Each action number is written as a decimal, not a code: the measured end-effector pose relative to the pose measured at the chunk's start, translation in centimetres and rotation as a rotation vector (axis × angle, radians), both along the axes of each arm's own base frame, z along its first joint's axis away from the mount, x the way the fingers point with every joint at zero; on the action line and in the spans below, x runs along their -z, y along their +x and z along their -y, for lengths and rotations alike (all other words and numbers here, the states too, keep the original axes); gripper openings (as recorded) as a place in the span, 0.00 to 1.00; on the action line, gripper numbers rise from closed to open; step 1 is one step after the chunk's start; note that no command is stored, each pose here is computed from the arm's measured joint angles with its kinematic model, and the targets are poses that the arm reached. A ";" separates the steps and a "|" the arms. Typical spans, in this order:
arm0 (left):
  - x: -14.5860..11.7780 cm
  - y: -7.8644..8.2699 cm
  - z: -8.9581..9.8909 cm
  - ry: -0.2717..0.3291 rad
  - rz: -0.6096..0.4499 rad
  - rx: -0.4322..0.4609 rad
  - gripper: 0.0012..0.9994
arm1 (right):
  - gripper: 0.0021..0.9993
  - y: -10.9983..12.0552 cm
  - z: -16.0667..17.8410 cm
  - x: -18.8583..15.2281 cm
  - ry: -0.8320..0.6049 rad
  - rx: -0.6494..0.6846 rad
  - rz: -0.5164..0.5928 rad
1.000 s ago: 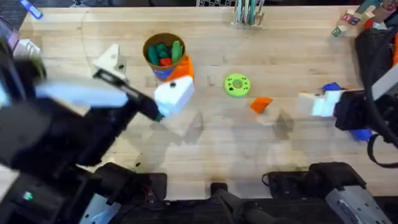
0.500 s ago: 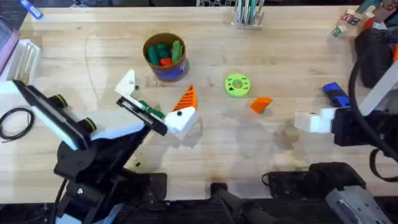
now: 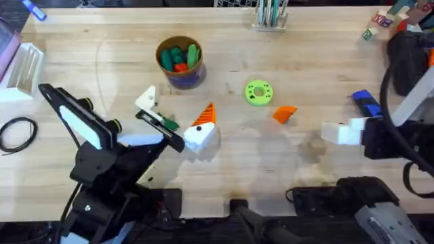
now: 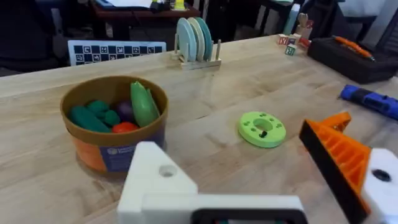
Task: Pick up the gripper from the table and insert it into the empty holder that is missing its gripper. Then pick up a screw, insert it into the mounting hole, and use the screwdriver to tighten it. Finally, clean up the table by picking up the vegetable and placing it into the bucket.
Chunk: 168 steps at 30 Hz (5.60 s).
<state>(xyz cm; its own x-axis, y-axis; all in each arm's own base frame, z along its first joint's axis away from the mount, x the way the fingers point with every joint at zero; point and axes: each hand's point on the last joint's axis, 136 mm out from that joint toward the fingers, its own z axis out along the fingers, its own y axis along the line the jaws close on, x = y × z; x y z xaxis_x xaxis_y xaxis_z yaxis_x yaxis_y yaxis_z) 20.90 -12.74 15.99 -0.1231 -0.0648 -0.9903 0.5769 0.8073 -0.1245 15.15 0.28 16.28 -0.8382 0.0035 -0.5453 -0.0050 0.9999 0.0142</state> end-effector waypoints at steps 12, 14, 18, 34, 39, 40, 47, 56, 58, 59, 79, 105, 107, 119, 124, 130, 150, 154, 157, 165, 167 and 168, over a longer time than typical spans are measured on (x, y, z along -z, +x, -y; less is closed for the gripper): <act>0.0 0.0 0.0 0.000 0.000 0.000 0.99 | 0.99 0.0 0.0 0.0 0.000 0.000 0.000; 0.0 0.0 0.0 0.000 0.000 0.000 0.99 | 0.99 0.0 0.0 0.0 0.000 0.000 0.000; 0.0 0.0 0.0 0.000 0.001 0.000 0.99 | 0.99 0.8 0.0 -0.6 -0.003 -0.004 0.042; -0.3 -4.2 4.1 -0.021 -0.003 0.341 0.99 | 0.99 5.1 -3.2 -4.3 0.147 -0.113 0.260; -0.3 -5.3 4.8 -0.025 -0.007 0.415 0.99 | 0.99 4.8 -4.5 -0.9 0.147 -0.198 0.054; -0.3 -5.4 4.8 -0.026 -0.008 0.423 0.99 | 0.99 4.7 -4.9 -0.2 0.140 -0.230 -0.002; -0.2 -5.8 5.0 -0.027 -0.009 0.448 0.99 | 0.99 5.8 -7.0 2.4 -0.010 -0.456 -0.218; -0.2 -5.8 5.1 -0.027 -0.009 0.449 0.99 | 0.76 8.1 -7.9 5.9 -0.136 -0.547 -0.304; -0.2 -5.8 5.1 -0.027 -0.009 0.449 0.99 | 0.63 8.2 -7.8 6.4 -0.143 -0.549 -0.323; -0.2 -5.8 5.1 -0.027 -0.009 0.449 0.99 | 0.59 8.2 -7.8 6.5 -0.146 -0.549 -0.328; -0.2 -5.8 5.1 -0.027 -0.009 0.449 0.99 | 0.01 6.6 -8.4 2.8 -0.079 -0.558 -0.284; -0.2 -5.8 5.1 -0.027 -0.010 0.452 0.99 | 0.01 7.0 -23.2 -0.5 1.210 -0.491 -0.410; -0.3 -5.8 5.1 -0.027 -0.009 0.452 0.99 | 0.01 6.7 -24.1 -0.4 1.246 -0.510 -0.464; -0.2 -5.8 5.1 -0.027 -0.010 0.452 0.99 | 0.01 6.0 -26.0 -1.1 1.326 -0.556 -0.580; -0.3 -5.8 5.1 -0.027 -0.009 0.452 0.99 | 0.01 6.1 -26.0 -1.0 1.329 -0.534 -0.594; -0.2 -5.8 5.1 -0.025 -0.007 0.451 0.99 | 0.01 6.6 -26.4 -1.5 1.331 -0.538 -0.561; -0.1 -3.6 3.5 -0.032 -0.022 0.303 0.99 | 0.01 8.0 -30.2 0.2 1.337 -0.501 -0.540; -0.1 -3.0 3.1 -0.034 -0.026 0.261 0.99 | 0.01 8.5 -30.8 0.4 1.337 -0.472 -0.537; -0.2 -3.4 3.4 -0.035 -0.025 0.287 0.99 | 0.01 8.8 -31.1 0.2 1.339 -0.464 -0.536; -0.2 -4.7 4.4 -0.033 -0.021 0.374 0.99 | 0.01 8.2 -31.4 -0.3 1.352 -0.496 -0.606; -0.2 -4.7 4.4 -0.032 -0.020 0.379 0.99 | 0.01 8.2 -31.4 -0.3 1.352 -0.496 -0.609; -0.2 -4.7 4.4 -0.031 -0.019 0.379 0.99 | 0.01 8.2 -31.4 -0.3 1.352 -0.497 -0.609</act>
<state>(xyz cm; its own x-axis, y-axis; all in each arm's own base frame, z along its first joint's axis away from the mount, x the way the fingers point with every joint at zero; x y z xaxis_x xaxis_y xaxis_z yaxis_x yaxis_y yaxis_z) 16.17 -17.14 16.22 -0.1623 -0.0412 -0.9859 0.8312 0.5327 -0.1591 23.34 31.72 16.61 -0.9889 -0.1421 0.0426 0.0220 0.1438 0.9894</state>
